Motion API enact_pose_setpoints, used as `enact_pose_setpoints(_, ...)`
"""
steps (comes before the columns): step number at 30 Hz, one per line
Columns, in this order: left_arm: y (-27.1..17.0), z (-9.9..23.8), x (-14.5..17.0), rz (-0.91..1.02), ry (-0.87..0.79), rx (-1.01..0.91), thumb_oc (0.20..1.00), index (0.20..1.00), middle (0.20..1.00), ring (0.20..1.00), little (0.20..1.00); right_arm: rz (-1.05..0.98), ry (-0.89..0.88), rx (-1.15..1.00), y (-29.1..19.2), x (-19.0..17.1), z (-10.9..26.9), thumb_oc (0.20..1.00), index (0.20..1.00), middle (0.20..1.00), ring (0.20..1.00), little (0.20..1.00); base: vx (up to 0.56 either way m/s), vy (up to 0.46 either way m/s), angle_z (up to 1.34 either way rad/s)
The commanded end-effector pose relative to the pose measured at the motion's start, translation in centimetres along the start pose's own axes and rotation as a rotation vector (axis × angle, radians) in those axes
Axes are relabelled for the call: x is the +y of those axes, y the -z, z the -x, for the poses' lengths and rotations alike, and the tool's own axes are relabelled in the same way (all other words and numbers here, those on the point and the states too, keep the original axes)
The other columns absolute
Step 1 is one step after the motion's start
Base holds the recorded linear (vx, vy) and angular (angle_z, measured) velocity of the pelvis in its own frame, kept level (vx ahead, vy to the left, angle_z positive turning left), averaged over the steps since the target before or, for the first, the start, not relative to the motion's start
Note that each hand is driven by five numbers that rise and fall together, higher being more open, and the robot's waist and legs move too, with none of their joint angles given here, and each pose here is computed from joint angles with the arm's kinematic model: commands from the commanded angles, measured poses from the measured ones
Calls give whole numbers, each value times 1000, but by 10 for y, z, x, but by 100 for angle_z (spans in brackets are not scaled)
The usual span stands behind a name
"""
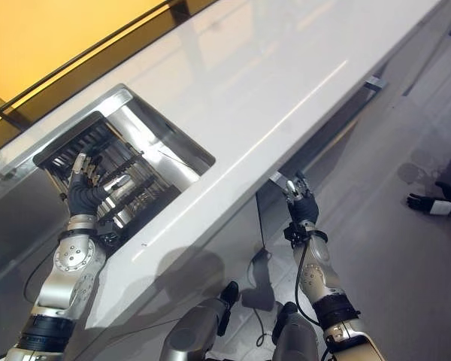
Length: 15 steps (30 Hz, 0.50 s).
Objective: Pick up plates and place into dishwasher.
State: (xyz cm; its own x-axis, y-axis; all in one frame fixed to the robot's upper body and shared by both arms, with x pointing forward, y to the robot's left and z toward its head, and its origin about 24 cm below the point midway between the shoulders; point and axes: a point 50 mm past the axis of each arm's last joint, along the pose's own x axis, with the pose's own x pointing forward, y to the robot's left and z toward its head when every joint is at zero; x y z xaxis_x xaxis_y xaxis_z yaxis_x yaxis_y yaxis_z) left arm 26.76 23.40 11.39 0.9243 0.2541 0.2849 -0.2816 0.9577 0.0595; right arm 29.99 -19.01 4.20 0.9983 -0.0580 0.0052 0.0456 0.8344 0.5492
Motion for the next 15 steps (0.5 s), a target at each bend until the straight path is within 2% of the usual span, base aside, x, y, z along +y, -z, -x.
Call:
enact_pose_setpoints(1, -14, 2, 4, -102, 47, -82, 1000, 1000, 1000, 1000, 1000, -30, -294, -91, -11, 65, -14, 1000, 1000, 1000, 1000, 1000, 63, -38, 2)
enact_pose_setpoints(12, -11, 4, 4, -113, 92, -69, 1000, 1000, 1000, 1000, 1000, -85, -230, -48, 8, 50, 3, 1000, 1000, 1000, 1000, 1000, 9, -38, 1)
enact_pose_setpoints(15, -9, 5, 5, -113, 86, -65, 1000, 1000, 1000, 1000, 1000, -72, -142, -5, 17, 41, 9, 1000, 1000, 1000, 1000, 1000, -39, -20, -14)
